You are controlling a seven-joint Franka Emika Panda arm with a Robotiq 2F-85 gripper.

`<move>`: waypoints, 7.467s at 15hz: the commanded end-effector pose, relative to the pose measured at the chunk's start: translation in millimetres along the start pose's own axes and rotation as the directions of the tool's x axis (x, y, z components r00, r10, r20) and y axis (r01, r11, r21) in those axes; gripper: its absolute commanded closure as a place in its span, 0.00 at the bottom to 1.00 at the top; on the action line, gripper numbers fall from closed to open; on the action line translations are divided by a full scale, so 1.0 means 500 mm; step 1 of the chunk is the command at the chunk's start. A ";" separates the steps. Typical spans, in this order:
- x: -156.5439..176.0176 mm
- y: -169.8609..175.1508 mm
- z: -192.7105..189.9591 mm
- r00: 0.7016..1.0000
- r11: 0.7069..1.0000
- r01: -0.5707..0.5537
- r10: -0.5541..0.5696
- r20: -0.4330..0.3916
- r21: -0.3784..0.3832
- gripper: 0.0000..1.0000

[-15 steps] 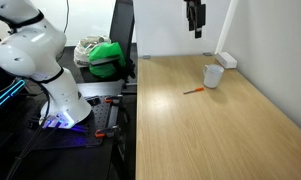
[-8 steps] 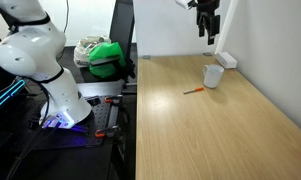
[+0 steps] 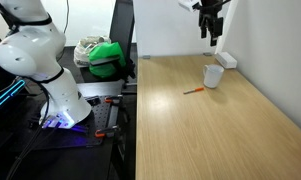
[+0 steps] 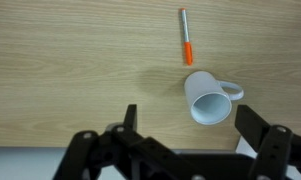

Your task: Move the cup to the right

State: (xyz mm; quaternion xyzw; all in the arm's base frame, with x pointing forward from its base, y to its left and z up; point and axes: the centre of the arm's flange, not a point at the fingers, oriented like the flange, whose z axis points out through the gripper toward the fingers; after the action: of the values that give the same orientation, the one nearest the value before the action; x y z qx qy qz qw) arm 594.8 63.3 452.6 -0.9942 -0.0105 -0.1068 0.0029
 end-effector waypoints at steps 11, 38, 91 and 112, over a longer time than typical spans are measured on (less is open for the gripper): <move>0.110 -0.027 0.127 0.969 0.975 -0.186 0.202 -0.141 0.123 0.00; 0.229 -0.082 0.344 0.942 0.949 -0.317 0.315 0.113 -0.006 0.00; 0.285 -0.083 0.491 0.946 0.982 -0.189 0.182 0.267 0.001 0.97; 0.213 0.092 0.433 0.898 0.920 -0.392 0.386 0.211 -0.011 0.97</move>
State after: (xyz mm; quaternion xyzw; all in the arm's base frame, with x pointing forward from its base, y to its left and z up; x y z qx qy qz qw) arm 779.5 30.9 244.3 -0.9872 0.1569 0.0111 0.0276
